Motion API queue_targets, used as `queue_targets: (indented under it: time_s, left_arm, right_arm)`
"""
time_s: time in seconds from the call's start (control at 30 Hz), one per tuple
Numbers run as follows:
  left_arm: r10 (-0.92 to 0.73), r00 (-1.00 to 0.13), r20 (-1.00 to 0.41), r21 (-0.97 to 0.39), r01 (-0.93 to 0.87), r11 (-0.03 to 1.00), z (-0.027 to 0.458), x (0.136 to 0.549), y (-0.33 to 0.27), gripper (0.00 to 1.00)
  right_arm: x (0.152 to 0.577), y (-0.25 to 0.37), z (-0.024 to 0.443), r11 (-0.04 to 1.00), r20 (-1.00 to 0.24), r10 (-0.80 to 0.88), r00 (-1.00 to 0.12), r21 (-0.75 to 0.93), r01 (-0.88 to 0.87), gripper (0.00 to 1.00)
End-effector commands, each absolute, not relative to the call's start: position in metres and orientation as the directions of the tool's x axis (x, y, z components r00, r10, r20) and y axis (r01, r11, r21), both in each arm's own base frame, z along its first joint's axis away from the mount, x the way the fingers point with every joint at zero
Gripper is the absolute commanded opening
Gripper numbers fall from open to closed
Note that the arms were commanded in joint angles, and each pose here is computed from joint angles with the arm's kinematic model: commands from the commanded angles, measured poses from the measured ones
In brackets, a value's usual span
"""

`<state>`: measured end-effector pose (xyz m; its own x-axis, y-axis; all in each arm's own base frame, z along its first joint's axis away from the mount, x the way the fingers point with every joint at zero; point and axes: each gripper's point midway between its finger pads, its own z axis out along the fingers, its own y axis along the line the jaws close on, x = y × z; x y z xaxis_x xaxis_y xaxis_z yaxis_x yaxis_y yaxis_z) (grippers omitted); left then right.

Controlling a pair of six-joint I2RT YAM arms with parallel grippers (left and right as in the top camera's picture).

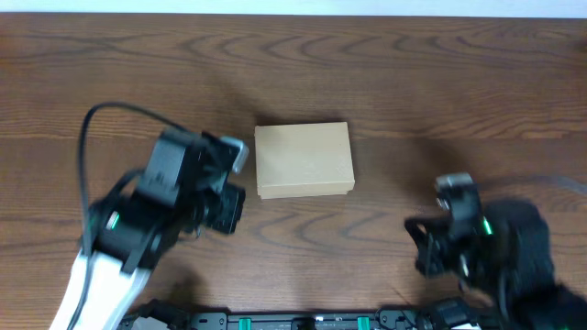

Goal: Pack container

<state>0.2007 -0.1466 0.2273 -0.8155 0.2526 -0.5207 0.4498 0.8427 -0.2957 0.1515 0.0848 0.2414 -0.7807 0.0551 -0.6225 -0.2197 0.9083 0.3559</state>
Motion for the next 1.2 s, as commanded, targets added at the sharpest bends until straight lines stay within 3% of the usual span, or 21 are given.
queue_targets:
  time_s: [0.0,0.1,0.13,0.17,0.2,0.23,0.27,0.47,0.93,1.17]
  left_arm:
    - [0.27,-0.797,-0.541,-0.264,0.465,0.845,0.215,0.179,-0.142,0.06]
    - [0.284,-0.778,-0.56,-0.267,0.494,0.827,0.201,0.164,-0.142,0.06]
    - [0.285,-0.775,-0.564,-0.268,0.498,0.825,0.197,0.162,-0.141,0.06]
    - [0.285,-0.776,-0.563,-0.268,0.498,0.825,0.192,0.159,-0.139,0.09]
    - [0.285,-0.777,-0.561,-0.268,0.497,0.825,0.191,0.157,-0.139,0.24]
    - [0.275,-0.787,-0.553,-0.28,0.486,0.828,0.19,0.155,-0.138,0.84]
    - [0.264,-0.794,-0.547,-0.29,0.476,0.83,0.19,0.155,-0.139,0.95]
    - [0.207,-0.825,-0.526,-0.325,0.42,0.847,0.189,0.155,-0.138,0.95]
    - [0.211,-0.822,-0.529,-0.316,0.421,0.85,0.19,0.152,-0.135,0.95]
    - [0.094,-0.684,-0.724,-0.191,0.33,0.924,0.198,0.18,-0.087,0.95]
  right_arm:
    - [0.134,0.075,0.226,0.917,-0.665,0.054,-0.745,0.329,-0.227,0.02]
    - [0.121,0.078,0.22,0.896,-0.698,0.06,-0.714,0.353,-0.269,0.01]
    - [0.118,0.08,0.22,0.888,-0.705,0.063,-0.706,0.363,-0.282,0.1]
    - [0.116,0.08,0.22,0.884,-0.702,0.087,-0.707,0.381,-0.27,0.3]
    - [0.115,0.08,0.22,0.879,-0.69,0.122,-0.713,0.408,-0.245,0.65]
    - [0.115,0.08,0.221,0.871,-0.667,0.173,-0.725,0.448,-0.204,0.99]
    - [0.115,0.08,0.22,0.862,-0.645,0.209,-0.735,0.476,-0.173,0.99]
    - [0.115,0.08,0.219,0.767,-0.477,0.445,-0.758,0.64,0.048,0.99]
    - [0.114,0.08,0.218,0.762,-0.468,0.454,-0.758,0.645,0.058,0.99]
    - [0.114,0.08,0.218,0.762,-0.468,0.454,-0.758,0.645,0.058,0.99]
